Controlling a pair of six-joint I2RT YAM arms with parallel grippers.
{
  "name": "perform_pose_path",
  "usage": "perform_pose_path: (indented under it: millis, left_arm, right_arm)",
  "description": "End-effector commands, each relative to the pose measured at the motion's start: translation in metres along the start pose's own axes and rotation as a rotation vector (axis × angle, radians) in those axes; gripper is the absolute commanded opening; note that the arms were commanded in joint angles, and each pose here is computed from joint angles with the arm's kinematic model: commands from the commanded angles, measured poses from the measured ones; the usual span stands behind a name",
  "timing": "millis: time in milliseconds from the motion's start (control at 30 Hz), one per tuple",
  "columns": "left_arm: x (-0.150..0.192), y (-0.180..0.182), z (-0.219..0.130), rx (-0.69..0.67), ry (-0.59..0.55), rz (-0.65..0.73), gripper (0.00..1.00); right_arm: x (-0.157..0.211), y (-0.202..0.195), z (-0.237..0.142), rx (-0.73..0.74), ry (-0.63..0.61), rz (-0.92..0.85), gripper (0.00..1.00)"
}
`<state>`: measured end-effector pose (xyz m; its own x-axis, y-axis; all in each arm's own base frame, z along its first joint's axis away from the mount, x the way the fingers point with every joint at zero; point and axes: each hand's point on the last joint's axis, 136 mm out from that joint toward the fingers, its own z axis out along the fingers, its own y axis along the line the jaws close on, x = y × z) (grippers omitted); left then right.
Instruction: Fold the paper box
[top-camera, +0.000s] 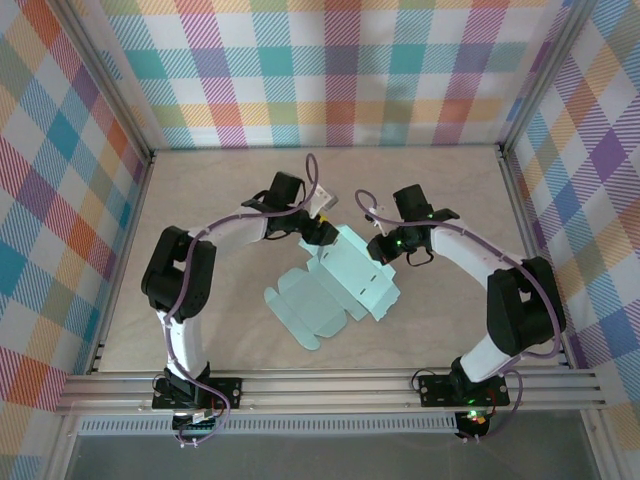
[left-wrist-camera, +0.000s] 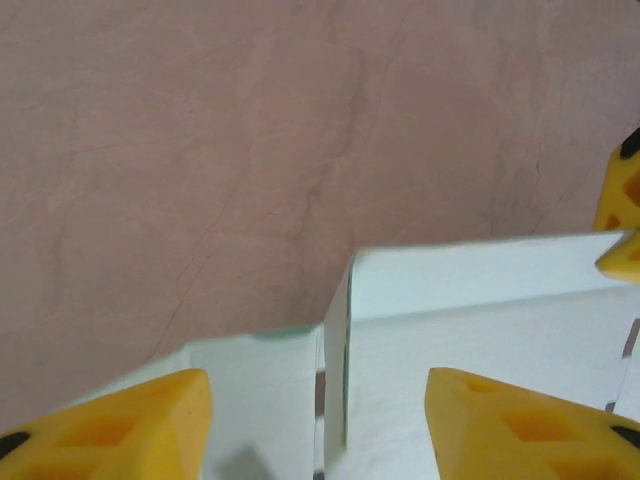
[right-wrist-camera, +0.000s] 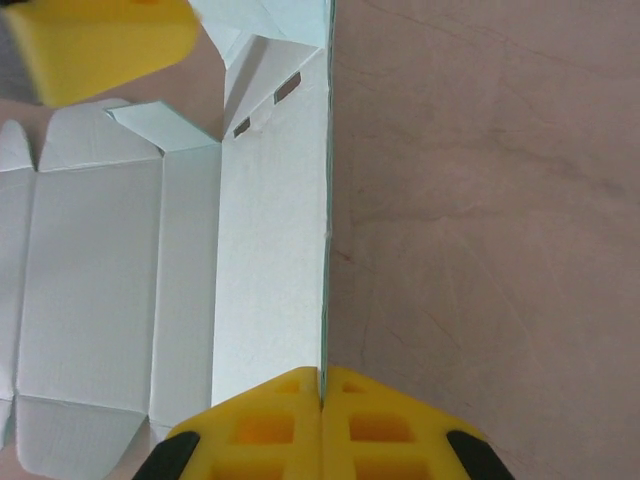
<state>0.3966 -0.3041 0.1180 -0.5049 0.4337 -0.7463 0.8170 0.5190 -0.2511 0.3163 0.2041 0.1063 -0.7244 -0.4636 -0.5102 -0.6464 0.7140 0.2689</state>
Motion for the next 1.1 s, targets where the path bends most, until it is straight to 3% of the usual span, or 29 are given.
perform_pose_path:
  millis: [0,100,233,433,600,833,1067]
  left_arm:
    - [-0.039,0.005,-0.033,-0.056,-0.176,-0.019,0.72]
    - [-0.050,0.014,-0.060,-0.131,-0.289,-0.083,0.84]
    - [-0.045,0.052,-0.094,-0.318,-0.402,-0.234,1.00]
    - [-0.013,0.111,-0.116,-0.470,-0.439,-0.459,1.00]
    - [0.002,0.140,-0.117,-0.536,-0.394,-0.545,1.00]
    - [0.023,0.157,-0.104,-0.548,-0.332,-0.603,1.00]
    - [0.039,0.159,-0.087,-0.515,-0.262,-0.620,1.00]
  right_arm:
    - [-0.007,-0.010,-0.011,0.123,-0.043,-0.062,0.00]
    - [-0.008,-0.011,-0.013,0.188,-0.055,-0.119,0.00]
    - [-0.011,-0.014,-0.016,0.315,-0.051,-0.201,0.00]
    - [-0.019,-0.005,-0.014,0.486,-0.031,-0.400,0.00]
    - [-0.021,0.013,-0.001,0.573,-0.026,-0.636,0.00]
    - [-0.041,0.033,0.013,0.745,-0.100,-0.858,0.00]
    - [-0.051,0.043,0.011,0.812,-0.144,-0.935,0.00]
